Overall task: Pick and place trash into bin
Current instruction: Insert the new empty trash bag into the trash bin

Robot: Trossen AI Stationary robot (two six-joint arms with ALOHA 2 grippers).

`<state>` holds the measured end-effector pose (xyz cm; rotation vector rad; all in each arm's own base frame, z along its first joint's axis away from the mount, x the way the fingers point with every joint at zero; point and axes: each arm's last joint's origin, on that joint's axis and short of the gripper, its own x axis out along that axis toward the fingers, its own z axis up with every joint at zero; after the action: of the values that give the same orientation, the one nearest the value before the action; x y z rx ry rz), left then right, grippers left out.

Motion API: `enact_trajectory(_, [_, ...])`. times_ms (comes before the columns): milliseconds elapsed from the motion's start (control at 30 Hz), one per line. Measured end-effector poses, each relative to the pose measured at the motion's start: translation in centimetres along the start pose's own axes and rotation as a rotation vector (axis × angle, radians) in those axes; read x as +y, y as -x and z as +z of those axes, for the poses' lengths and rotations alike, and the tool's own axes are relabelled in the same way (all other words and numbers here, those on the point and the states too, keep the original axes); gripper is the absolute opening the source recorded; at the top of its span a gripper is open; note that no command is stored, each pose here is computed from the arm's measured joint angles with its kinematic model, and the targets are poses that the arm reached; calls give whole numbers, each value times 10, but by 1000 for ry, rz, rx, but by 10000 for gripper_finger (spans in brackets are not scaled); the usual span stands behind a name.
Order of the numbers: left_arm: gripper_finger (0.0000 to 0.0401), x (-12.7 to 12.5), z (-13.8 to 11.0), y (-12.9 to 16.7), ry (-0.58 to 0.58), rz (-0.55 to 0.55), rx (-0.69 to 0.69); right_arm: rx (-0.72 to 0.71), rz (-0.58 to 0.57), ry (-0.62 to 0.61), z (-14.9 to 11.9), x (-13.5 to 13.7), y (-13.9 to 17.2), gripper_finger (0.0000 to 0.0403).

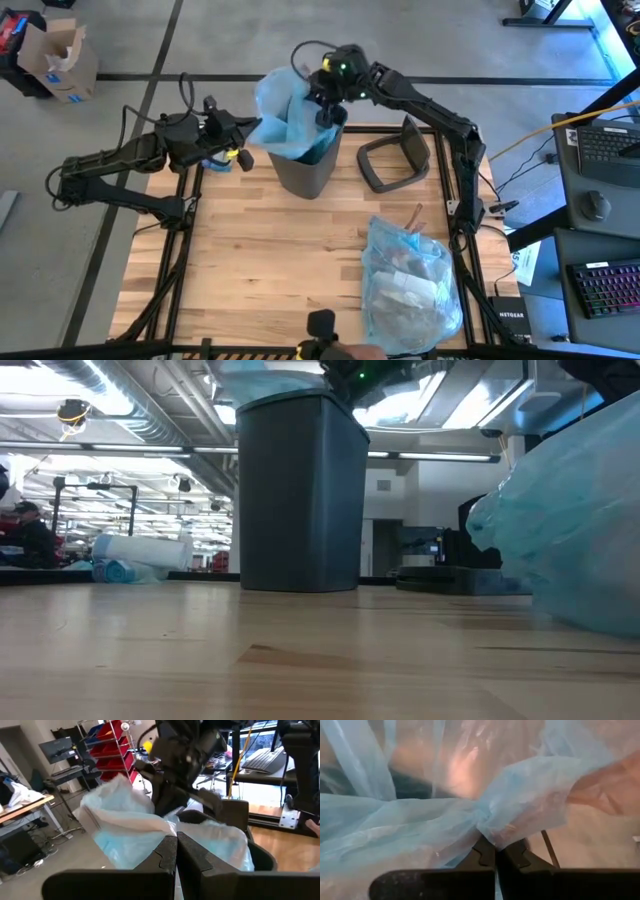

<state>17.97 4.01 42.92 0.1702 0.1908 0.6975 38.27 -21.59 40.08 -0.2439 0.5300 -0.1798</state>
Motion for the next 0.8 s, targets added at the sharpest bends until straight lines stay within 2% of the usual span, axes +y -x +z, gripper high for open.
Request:
enact_trajectory(200, [0, -4, 4, 2, 33, -56, -42, 168, -79, -5, -5, 10, 3, 0])
enact_trajectory(367, [0, -7, 5, 2, 52, -71, -45, 337, -130, -33, -1, 11, 33, 0])
enact_trajectory(467, [0, -8, 4, -1, 60, -72, -37, 419, -112, -63, 2, 14, 53, 0])
enact_trajectory(667, [0, -9, 1, -6, 67, -61, -13, 491, -94, -131, -2, 20, 83, 0])
enact_trajectory(800, [0, -10, -6, -15, 58, -41, 46, 536, -55, -210, -9, 18, 90, 0])
